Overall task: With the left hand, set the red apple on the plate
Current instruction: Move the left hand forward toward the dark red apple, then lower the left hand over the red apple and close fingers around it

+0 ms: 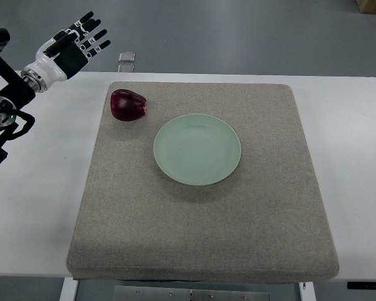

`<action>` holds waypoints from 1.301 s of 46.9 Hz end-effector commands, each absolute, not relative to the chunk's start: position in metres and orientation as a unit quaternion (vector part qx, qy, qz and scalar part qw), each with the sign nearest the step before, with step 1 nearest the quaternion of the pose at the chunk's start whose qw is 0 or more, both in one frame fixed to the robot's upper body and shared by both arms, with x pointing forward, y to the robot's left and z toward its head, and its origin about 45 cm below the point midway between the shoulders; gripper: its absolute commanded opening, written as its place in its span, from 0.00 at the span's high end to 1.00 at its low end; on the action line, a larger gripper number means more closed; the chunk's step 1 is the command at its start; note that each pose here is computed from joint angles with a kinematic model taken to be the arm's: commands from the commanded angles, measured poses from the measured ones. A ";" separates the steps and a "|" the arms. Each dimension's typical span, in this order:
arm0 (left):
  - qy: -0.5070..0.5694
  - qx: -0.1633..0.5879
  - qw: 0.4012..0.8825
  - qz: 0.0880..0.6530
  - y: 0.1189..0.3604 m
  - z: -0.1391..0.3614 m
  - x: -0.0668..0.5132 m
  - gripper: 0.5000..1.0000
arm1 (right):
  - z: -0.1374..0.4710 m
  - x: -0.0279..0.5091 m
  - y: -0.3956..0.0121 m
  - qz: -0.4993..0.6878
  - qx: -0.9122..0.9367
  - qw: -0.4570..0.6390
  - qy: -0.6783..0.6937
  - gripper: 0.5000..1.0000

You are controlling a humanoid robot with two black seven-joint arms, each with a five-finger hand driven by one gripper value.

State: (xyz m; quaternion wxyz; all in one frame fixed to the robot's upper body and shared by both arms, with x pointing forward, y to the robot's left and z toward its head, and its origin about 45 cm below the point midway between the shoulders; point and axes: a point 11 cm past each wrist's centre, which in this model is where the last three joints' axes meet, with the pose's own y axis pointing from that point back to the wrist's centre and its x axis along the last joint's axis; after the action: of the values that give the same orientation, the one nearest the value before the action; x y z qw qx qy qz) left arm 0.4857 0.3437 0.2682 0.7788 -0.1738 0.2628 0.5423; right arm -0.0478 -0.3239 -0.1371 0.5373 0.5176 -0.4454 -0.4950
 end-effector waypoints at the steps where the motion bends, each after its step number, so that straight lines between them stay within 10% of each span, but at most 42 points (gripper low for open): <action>1: 0.263 -0.174 0.779 0.542 0.343 0.268 0.486 0.00 | -0.137 -0.048 -0.324 -0.495 0.518 0.537 -0.445 0.07; 26: 0.235 -0.149 0.782 0.557 0.347 0.271 0.488 0.00 | -0.137 -0.048 -0.324 -0.495 0.518 0.537 -0.445 0.07; 43: -0.084 0.083 0.850 0.514 0.337 0.305 0.490 0.04 | -0.137 -0.048 -0.324 -0.495 0.518 0.537 -0.445 0.07; 61: -0.366 0.380 0.779 0.338 0.314 0.331 0.486 0.01 | -0.137 -0.048 -0.324 -0.495 0.518 0.537 -0.445 0.07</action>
State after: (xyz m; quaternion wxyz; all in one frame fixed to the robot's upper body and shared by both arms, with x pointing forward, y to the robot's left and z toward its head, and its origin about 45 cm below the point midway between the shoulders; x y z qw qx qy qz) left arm 0.4880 0.3196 0.3264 0.8043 0.3303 -0.3138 0.3816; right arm -0.0479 -0.3239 -0.1371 0.5373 0.5176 -0.4454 -0.4949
